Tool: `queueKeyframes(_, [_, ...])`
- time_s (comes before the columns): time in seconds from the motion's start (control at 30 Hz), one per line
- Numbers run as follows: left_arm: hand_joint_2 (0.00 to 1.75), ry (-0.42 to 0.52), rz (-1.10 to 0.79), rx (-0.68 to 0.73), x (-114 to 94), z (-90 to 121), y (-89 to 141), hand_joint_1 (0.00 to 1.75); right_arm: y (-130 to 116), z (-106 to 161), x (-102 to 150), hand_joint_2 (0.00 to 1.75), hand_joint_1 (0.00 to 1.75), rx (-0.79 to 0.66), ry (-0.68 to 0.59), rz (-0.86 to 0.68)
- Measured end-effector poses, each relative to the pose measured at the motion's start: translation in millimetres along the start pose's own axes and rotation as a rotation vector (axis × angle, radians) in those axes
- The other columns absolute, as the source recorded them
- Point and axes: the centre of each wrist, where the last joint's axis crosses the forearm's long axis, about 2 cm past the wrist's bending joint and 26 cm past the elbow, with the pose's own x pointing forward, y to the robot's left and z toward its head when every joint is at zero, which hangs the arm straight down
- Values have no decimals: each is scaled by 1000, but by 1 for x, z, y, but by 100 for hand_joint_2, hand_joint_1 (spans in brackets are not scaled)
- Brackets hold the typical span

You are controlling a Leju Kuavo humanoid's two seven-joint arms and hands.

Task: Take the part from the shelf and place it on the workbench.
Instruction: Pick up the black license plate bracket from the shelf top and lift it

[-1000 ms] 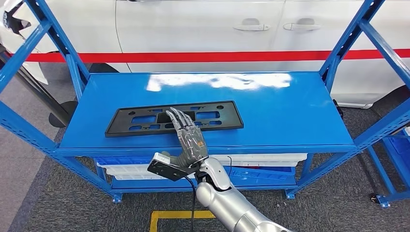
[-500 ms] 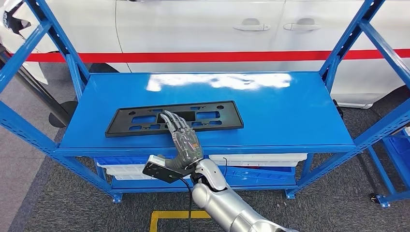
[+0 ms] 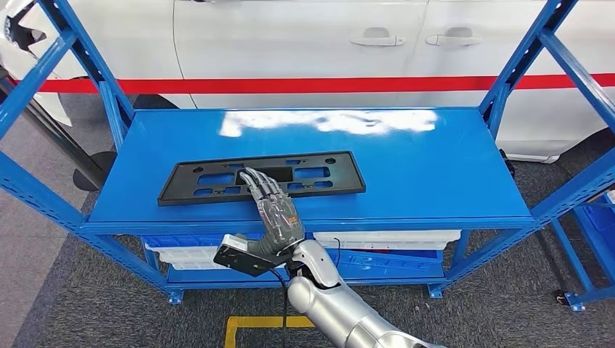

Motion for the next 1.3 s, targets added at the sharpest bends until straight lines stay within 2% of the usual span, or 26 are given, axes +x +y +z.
queueKeyframes(0.53, [0, -7, 4, -2, 0, 0, 0, 0, 4, 5, 0, 175, 0, 0, -10, -6])
queueKeyframes(0.77, [0, -9, 5, 3, 0, 0, 1, 0, 0, 2, 12, 175, 0, -38, -59, -24])
queueKeyframes(1.3, [0, -4, 5, 5, -2, 0, 2, 0, 3, 7, 20, 175, 0, -17, -67, -40])
